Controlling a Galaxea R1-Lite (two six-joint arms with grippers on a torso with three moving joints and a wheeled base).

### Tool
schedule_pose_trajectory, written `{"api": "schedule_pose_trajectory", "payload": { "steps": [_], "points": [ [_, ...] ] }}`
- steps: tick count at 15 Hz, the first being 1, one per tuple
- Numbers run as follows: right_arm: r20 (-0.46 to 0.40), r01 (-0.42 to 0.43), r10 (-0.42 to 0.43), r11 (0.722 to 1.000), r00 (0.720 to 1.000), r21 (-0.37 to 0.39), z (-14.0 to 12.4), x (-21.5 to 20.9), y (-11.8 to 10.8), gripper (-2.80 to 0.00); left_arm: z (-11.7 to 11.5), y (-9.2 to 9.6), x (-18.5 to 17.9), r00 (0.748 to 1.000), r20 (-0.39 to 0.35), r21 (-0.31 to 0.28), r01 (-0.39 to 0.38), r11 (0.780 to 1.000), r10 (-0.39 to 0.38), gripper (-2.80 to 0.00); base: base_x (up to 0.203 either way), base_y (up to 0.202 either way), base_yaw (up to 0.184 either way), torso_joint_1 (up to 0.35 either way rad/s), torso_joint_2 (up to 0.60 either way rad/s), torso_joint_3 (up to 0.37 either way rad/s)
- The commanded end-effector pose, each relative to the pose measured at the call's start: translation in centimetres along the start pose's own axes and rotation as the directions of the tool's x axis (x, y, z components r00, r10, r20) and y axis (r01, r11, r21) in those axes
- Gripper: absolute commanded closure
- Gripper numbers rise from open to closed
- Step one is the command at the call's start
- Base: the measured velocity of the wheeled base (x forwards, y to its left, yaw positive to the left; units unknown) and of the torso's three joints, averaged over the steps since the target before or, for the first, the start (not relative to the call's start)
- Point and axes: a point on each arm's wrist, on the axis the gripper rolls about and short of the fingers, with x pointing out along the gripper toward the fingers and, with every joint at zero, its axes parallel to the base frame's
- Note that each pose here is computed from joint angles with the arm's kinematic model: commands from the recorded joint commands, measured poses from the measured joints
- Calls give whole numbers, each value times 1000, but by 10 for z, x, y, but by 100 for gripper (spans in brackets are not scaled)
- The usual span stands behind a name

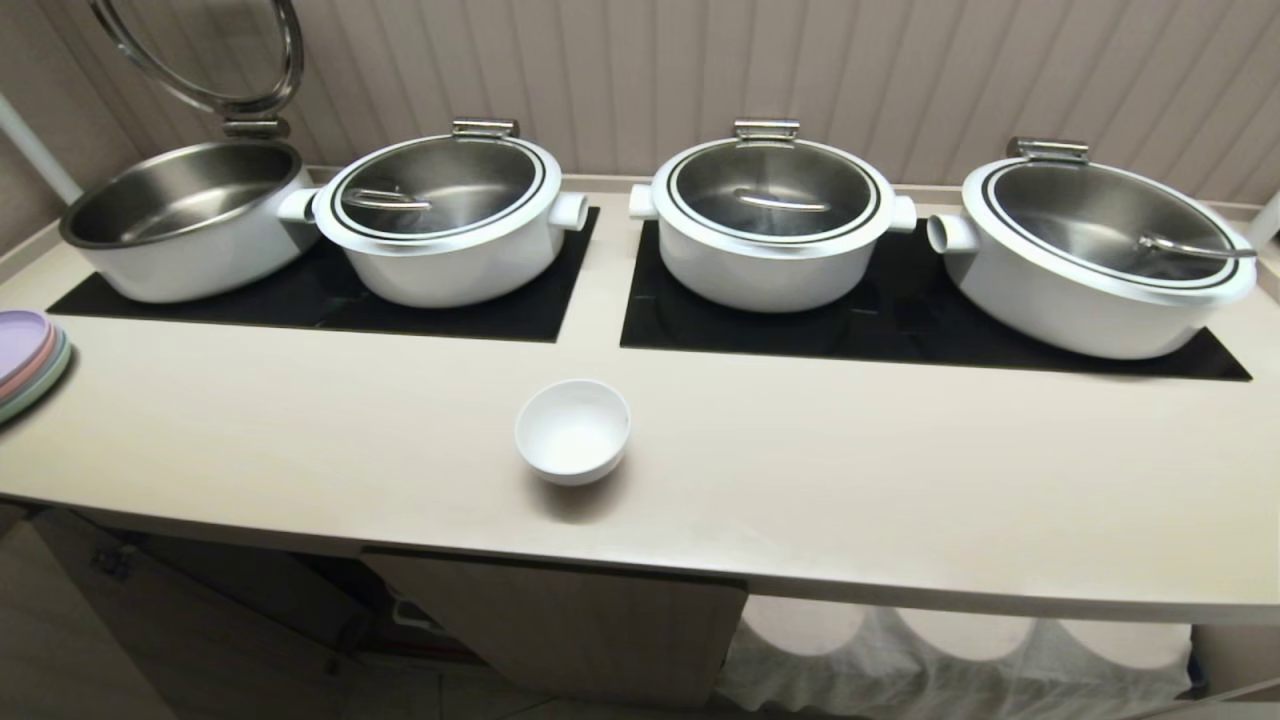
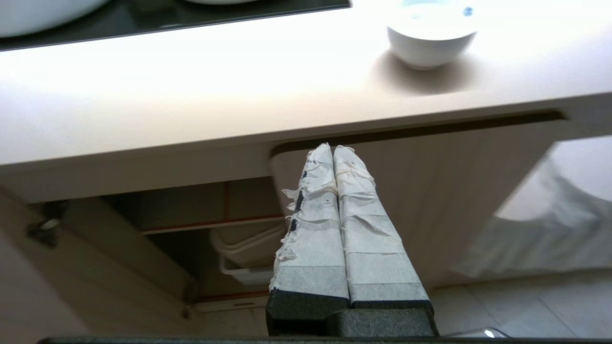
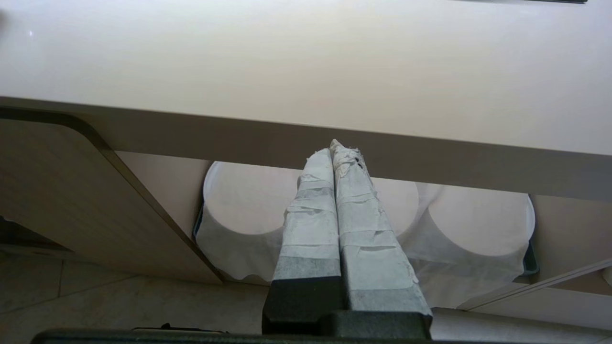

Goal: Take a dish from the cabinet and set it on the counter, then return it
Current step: Pick up the bowl from the table

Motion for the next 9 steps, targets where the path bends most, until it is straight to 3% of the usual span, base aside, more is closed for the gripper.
{"api": "schedule_pose_trajectory", "payload": {
  "steps": [1,5,9],
  "points": [
    [0,0,0,1000,1000,-1,0,0,0,0,13,-2,-8,997,-1,-39,76,996,-76,0,0,0,0,0,0,0],
    [1,0,0,1000,1000,-1,0,0,0,0,39,-1,-2,977,-58,-162,196,967,-208,0,0,0,0,0,0,0],
    [0,0,0,1000,1000,-1,0,0,0,0,83,8,33,933,-164,-288,266,920,-321,0,0,0,0,0,0,0]
  ]
}}
